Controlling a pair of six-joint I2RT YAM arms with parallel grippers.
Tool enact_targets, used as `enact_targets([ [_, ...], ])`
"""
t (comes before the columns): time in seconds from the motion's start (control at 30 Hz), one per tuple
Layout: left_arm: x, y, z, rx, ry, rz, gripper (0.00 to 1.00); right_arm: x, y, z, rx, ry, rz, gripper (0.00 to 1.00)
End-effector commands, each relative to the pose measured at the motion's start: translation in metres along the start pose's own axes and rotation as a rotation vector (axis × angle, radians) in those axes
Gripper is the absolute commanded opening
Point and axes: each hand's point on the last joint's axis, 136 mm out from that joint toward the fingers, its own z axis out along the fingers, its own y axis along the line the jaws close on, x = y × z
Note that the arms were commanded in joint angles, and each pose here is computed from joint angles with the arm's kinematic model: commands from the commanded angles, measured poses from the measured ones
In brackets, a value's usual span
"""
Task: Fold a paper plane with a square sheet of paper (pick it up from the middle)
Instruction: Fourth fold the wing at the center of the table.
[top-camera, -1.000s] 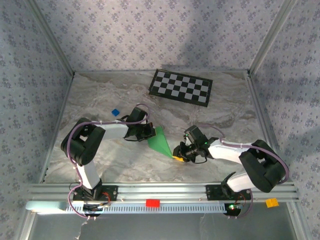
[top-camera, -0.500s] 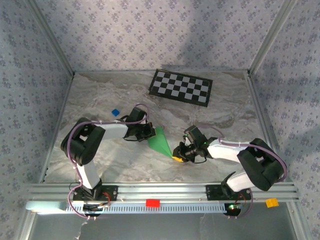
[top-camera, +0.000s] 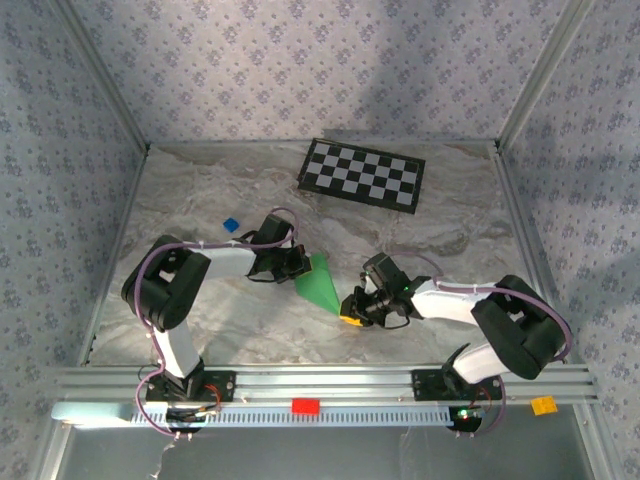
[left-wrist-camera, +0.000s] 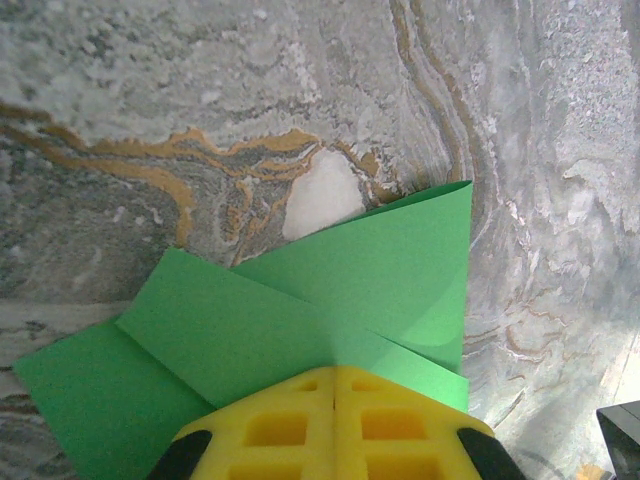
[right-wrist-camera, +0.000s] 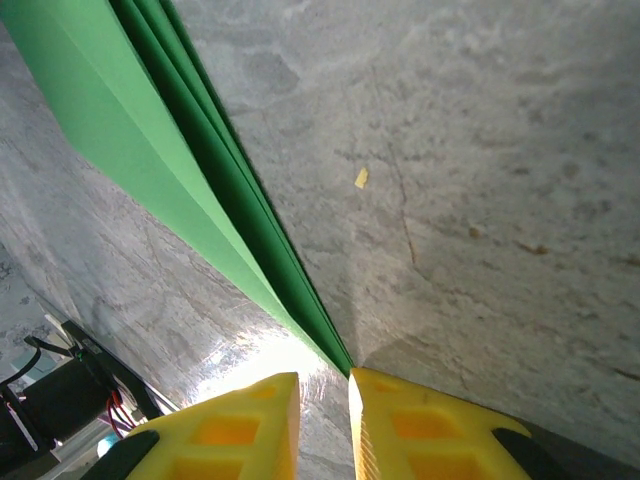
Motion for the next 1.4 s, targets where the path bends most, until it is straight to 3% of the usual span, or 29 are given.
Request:
enact_targets([
  [0.0,0.013,0.036,0.003,-0.128,0.039,-0.05,0.0,-0.004,0.005,-0.001,0.006,-0.019,-0.025,0.22],
  [0.27,0.012,0.034,0.002,-0.127,0.038,-0.05,0.0,0.005,-0.015,-0.009,0.055,-0.023,0.034,0.24],
  [0.57,0.011,0.032,0.002,-0.123,0.038,-0.054,0.0,0.0,-0.004,0.003,0.031,0.0,0.03,0.25],
  [1.0,0.01,0.031,0.001,-0.119,0.035,-0.052,0.0,-0.017,0.026,0.001,-0.049,-0.061,-0.02,0.24],
  [1.37,0.009,0.029,0.0,-0.119,0.035,-0.046,0.0,-0.021,0.019,-0.002,-0.017,-0.081,-0.043,0.24],
])
